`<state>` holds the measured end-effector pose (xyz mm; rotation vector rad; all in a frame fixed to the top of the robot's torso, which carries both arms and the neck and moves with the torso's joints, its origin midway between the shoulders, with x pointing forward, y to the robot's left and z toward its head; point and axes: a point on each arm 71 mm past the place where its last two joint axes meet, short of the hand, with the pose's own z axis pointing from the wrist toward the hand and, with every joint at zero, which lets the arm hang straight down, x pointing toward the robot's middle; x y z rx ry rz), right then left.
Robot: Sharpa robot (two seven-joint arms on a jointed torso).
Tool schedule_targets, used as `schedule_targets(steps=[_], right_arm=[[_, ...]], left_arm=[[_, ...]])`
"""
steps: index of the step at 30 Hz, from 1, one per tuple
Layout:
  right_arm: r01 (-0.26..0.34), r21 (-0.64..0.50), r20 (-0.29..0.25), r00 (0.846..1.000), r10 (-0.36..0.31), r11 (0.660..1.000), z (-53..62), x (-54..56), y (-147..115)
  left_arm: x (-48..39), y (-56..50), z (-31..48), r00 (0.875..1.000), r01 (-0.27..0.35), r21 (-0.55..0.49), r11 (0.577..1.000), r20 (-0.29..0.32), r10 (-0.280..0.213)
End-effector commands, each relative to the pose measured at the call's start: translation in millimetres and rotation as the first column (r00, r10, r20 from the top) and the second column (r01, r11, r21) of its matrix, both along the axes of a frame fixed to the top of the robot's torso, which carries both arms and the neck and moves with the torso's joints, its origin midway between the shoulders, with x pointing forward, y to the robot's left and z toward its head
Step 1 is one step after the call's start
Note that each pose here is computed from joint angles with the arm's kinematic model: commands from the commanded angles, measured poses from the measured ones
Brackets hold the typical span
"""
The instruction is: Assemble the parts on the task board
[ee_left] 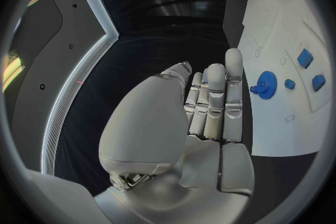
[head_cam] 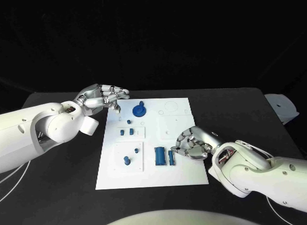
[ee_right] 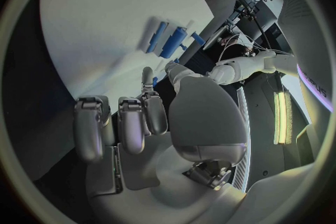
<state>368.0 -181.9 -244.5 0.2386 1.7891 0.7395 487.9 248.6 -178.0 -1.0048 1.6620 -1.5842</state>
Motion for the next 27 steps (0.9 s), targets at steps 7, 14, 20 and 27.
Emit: schedule_targets(steps=[7,14,20,27], right_arm=[[0.131,0.416,-0.036,0.991,-0.128,0.9,10.0,59.6,-36],[0.233,0.58,-0.133,0.972,-0.192,0.78,13.2,113.0,-57],[0.234,0.635,-0.139,0.972,-0.189,0.736,13.4,137.6,-57],[0.215,0.655,-0.119,0.976,-0.182,0.724,12.5,155.5,-53]], left_arm=[[3.1,-3.7,-9.5,0.994,-0.096,-0.069,0.993,0.051,0.1],[11.7,1.2,-21.3,0.96,-0.26,-0.116,0.959,0.081,0.27],[19.3,4.1,-28.1,0.934,-0.333,-0.127,0.934,0.091,0.345],[25.3,1.5,-37.6,0.913,-0.382,-0.13,0.915,0.103,0.396]])
